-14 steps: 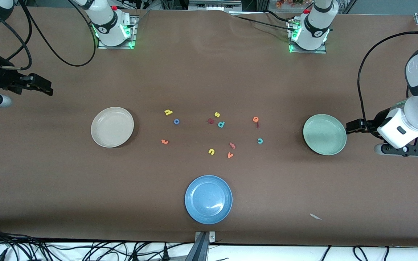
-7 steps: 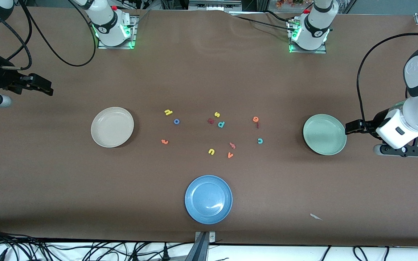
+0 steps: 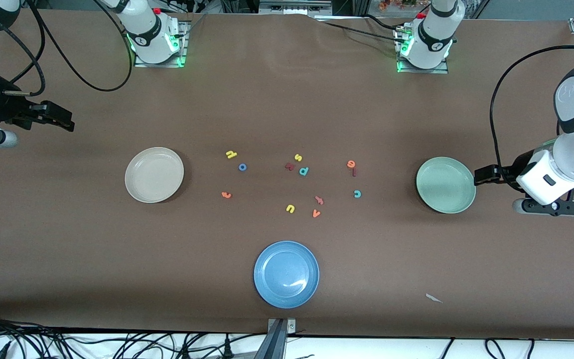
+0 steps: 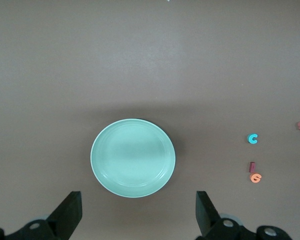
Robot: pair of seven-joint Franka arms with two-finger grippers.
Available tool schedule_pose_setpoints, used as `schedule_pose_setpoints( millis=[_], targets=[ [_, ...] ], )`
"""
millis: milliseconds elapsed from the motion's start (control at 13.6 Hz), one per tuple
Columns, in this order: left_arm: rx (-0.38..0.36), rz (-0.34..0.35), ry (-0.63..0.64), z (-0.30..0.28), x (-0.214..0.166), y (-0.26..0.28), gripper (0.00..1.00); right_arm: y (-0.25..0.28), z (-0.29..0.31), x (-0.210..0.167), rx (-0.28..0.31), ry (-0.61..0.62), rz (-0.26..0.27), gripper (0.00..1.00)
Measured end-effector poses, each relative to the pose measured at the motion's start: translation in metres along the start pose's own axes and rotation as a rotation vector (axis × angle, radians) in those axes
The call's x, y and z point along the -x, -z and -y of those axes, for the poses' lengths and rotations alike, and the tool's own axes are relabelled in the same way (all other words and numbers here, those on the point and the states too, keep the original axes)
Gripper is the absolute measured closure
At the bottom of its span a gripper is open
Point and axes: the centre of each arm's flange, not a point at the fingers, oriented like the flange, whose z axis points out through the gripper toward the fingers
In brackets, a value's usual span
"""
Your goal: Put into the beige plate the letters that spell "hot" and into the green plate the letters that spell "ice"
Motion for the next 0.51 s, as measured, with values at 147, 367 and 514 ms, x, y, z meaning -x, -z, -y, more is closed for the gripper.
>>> schedule_pose_setpoints(
  millis=[147,367,514],
  targets=[
    [0.0,0.001,0.0,0.0,0.0001,-0.0004,0.0,0.0,0.0003,0.0,-0.001,0.0,0.0,0.0],
    [0.0,0.003,0.0,0.0,0.0002,-0.0016,0.0,0.0001,0.0004,0.0,-0.001,0.0,0.0,0.0],
    [0.0,0.005,-0.001,-0.0007,0.0003,-0.0022,0.0,0.0001,0.0004,0.0,-0.002,0.0,-0.001,0.0]
  ],
)
